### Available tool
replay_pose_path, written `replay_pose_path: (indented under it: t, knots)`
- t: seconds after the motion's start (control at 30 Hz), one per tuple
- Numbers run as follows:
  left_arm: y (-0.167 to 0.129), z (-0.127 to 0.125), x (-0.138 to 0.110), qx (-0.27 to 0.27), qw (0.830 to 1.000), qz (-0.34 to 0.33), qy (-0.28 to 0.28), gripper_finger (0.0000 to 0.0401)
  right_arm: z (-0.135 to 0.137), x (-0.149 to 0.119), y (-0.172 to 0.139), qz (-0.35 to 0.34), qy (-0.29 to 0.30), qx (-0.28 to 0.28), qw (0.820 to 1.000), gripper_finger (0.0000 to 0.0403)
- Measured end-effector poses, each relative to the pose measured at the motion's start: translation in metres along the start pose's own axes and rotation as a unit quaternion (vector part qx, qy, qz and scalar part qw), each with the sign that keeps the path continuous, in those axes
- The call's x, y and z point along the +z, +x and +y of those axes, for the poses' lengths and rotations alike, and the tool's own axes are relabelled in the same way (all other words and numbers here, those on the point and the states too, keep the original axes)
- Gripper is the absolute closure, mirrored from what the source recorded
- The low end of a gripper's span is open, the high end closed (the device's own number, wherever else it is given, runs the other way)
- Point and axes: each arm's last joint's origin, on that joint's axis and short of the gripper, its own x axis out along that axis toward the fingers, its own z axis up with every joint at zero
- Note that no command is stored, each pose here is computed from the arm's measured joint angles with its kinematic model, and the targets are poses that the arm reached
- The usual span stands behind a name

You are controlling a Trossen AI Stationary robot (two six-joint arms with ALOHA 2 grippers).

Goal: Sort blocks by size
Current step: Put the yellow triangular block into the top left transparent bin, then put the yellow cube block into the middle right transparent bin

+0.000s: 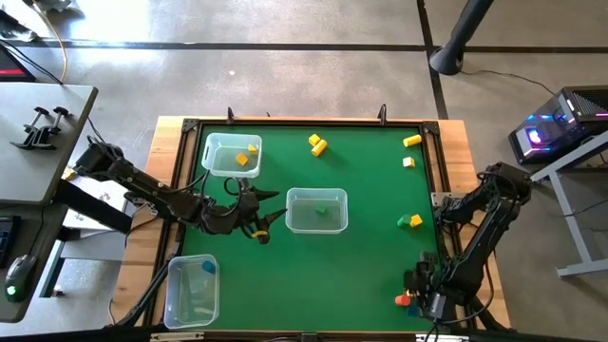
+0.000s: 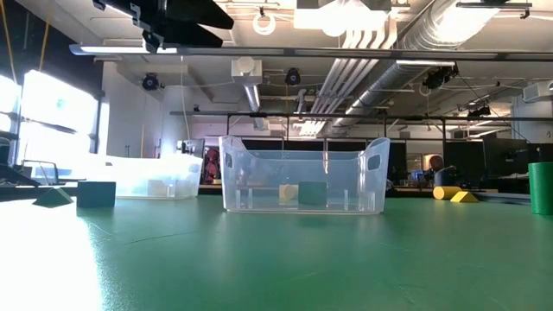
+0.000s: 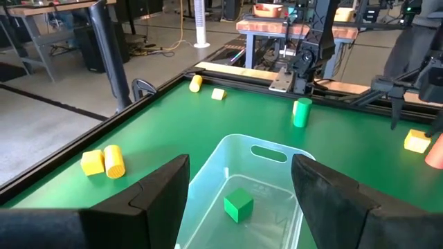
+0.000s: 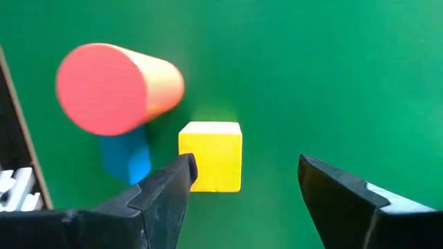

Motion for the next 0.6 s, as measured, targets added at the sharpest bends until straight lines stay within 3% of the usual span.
replay_pose_path:
  t: [0.23,0.6]
  knots:
    - [0.0,0.0,0.0,0.0,1.0,0.0,0.0,0.0162,-0.006,0.0,0.0,-0.008,0.016,-0.036,0.999,0.0144]
    - [0.0,0.0,0.0,0.0,1.0,0.0,0.0,0.0162,-0.011,0.0,-0.011,-0.012,0.013,-0.008,1.0,0.0144]
